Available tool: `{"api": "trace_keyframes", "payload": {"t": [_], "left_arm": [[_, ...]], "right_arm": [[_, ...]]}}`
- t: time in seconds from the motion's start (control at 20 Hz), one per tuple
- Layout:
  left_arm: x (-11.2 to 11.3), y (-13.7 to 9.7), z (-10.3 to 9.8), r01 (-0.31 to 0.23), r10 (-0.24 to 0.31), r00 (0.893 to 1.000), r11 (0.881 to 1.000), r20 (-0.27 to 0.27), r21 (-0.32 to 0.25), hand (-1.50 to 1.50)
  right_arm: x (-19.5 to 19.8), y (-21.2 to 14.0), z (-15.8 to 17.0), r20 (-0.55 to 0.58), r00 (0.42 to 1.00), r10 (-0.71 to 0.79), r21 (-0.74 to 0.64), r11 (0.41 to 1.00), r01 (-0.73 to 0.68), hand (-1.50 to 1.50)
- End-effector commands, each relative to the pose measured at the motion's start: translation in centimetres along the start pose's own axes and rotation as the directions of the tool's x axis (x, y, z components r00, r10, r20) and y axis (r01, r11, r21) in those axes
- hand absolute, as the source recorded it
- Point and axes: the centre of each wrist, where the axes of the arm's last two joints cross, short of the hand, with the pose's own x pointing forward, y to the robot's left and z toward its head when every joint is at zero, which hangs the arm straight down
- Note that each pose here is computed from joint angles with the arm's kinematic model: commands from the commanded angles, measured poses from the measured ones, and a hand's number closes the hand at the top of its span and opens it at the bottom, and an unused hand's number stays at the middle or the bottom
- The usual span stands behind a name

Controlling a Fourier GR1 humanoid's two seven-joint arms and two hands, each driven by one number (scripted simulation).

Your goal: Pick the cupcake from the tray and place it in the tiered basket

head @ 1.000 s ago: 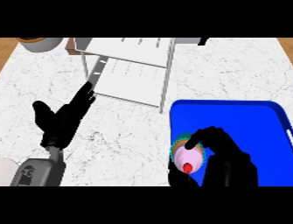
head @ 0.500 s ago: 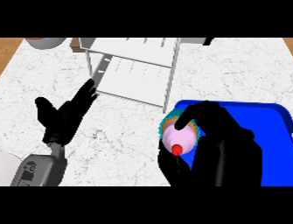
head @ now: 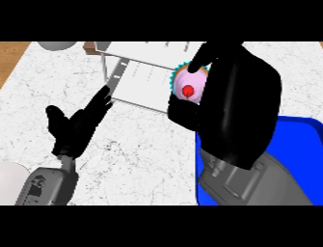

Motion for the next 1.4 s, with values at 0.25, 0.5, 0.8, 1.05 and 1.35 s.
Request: {"api": "trace_keyframes", "payload": {"t": [0.25,0.5,0.8,1.05,1.35], "left_arm": [[1.2,-0.5,-0.1,-0.003,0.003,1.000,1.000,0.007,-0.001,0.00],[0.6,0.1,-0.5,-0.002,0.003,1.000,1.000,0.015,-0.016,0.00],[0.5,-2.5,-1.2,0.003,-0.002,1.000,0.999,0.015,-0.042,0.00],[-0.3,-1.3,-0.6,0.027,-0.025,0.999,0.999,0.036,-0.043,0.00],[0.9,-2.0,-1.5,0.017,-0.015,0.999,0.997,0.031,-0.074,0.00]], "right_arm": [[5.5,2.0,-6.9,-0.240,0.971,0.004,0.034,0.999,0.004,1.50],[5.0,5.0,-10.5,-0.241,0.969,-0.055,0.026,0.998,0.063,1.50],[3.9,8.2,-11.9,-0.279,0.951,-0.132,0.041,0.988,0.150,1.50],[3.0,8.3,-13.2,-0.284,0.880,-0.380,-0.005,0.918,0.396,-1.50],[3.7,10.4,-13.3,-0.166,0.882,-0.440,0.002,0.895,0.447,-1.50]]}}
